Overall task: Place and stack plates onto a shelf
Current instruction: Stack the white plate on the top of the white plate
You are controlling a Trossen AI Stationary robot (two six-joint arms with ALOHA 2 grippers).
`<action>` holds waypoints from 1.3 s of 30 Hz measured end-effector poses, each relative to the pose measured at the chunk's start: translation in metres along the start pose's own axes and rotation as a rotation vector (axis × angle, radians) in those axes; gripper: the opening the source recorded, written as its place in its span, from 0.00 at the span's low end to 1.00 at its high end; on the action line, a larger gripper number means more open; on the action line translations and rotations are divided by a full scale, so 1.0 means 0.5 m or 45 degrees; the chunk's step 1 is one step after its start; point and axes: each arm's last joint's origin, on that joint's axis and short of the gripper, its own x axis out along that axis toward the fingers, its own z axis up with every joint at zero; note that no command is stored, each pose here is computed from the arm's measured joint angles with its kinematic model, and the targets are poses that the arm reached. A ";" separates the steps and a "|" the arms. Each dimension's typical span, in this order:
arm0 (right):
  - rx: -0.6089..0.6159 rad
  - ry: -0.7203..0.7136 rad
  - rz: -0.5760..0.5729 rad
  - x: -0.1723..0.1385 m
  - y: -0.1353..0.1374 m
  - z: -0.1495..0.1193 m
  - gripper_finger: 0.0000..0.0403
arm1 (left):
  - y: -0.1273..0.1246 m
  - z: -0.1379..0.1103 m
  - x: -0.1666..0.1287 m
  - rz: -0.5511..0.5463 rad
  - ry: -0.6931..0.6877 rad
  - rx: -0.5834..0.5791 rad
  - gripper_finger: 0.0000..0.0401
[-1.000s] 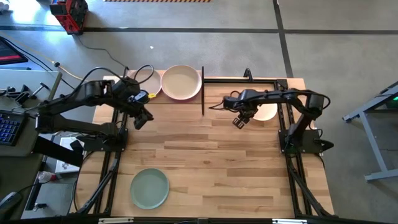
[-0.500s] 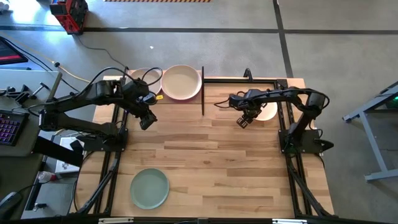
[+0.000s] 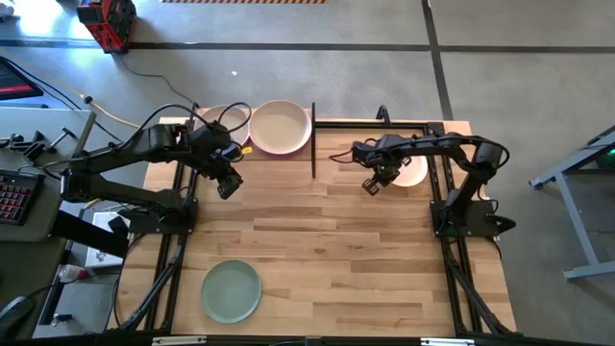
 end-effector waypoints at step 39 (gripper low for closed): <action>-0.353 -0.368 0.680 -0.460 0.313 -0.205 0.00 | -0.002 -0.001 0.000 -0.030 0.018 -0.345 0.16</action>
